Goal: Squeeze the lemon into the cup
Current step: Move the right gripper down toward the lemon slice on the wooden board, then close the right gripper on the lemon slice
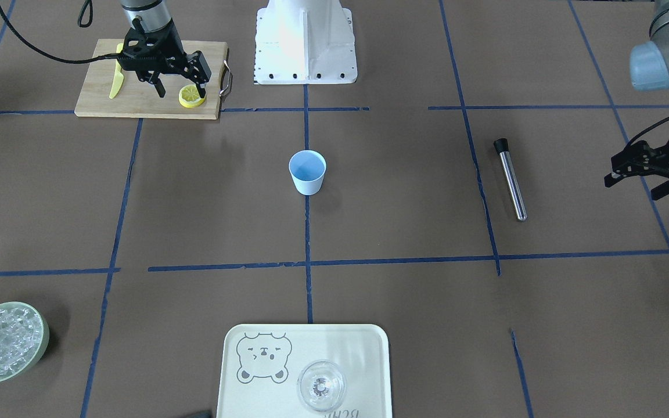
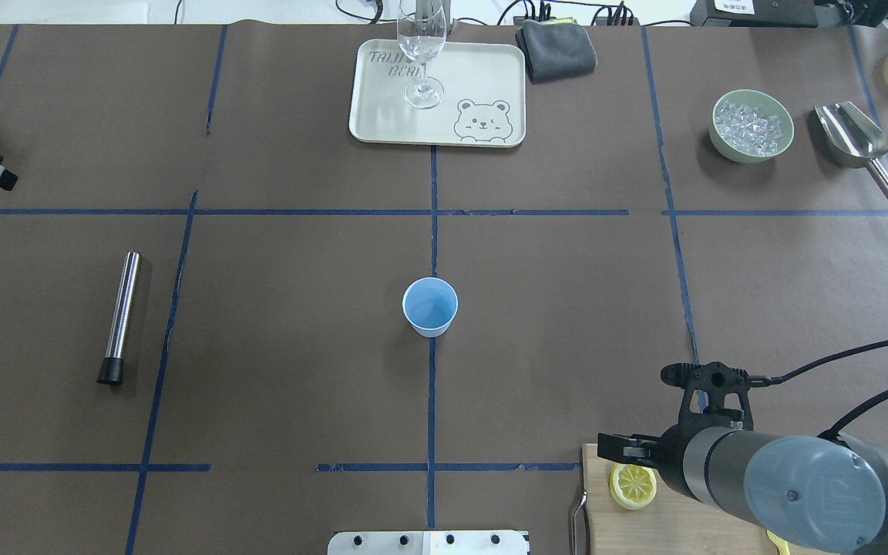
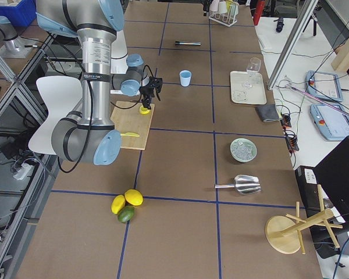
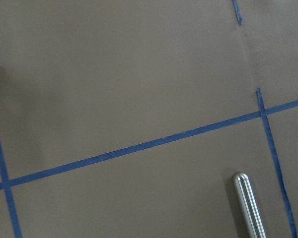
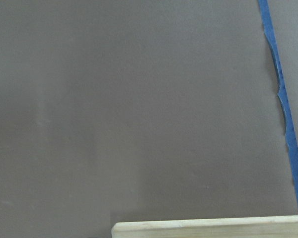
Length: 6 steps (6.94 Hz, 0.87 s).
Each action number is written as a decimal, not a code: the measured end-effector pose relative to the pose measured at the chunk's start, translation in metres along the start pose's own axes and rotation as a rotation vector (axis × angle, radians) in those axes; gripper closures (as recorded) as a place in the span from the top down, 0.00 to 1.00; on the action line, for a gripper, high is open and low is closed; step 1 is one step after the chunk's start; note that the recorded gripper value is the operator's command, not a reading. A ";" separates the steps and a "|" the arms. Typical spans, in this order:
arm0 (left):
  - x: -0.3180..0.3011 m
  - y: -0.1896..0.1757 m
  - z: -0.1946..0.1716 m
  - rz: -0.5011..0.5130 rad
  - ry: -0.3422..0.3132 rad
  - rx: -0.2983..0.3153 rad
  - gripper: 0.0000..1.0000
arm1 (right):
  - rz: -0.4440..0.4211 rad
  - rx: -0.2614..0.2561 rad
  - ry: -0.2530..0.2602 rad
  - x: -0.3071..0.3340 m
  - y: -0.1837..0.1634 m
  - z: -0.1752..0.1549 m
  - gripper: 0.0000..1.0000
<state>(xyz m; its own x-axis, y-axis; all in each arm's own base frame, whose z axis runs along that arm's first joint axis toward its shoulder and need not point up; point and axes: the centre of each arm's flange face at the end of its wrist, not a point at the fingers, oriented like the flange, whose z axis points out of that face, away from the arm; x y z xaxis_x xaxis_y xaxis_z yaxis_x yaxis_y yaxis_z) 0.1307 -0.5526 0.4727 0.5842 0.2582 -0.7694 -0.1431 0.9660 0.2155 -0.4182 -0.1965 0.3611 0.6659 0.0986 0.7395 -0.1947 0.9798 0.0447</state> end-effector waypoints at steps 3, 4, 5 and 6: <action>0.013 -0.004 0.006 0.004 0.002 -0.006 1.00 | -0.035 -0.019 0.030 -0.005 0.026 0.029 1.00; 0.013 -0.005 0.006 0.005 0.002 -0.005 1.00 | -0.040 -0.024 0.033 -0.008 0.030 0.034 1.00; 0.015 -0.005 0.005 0.006 0.002 -0.003 1.00 | -0.043 -0.028 0.033 -0.009 0.033 0.035 1.00; 0.016 -0.007 0.004 0.007 0.003 -0.001 1.00 | -0.044 -0.030 0.033 -0.009 0.033 0.035 1.00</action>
<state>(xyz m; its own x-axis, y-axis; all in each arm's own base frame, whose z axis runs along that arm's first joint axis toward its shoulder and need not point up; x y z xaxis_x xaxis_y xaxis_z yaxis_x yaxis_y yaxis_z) 0.1444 -0.5549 0.4616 0.5807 0.2653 -0.7696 -0.1485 0.9641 0.2203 -0.4556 -0.1711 0.3798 0.6965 0.0606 0.7150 -0.1437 0.9880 0.0562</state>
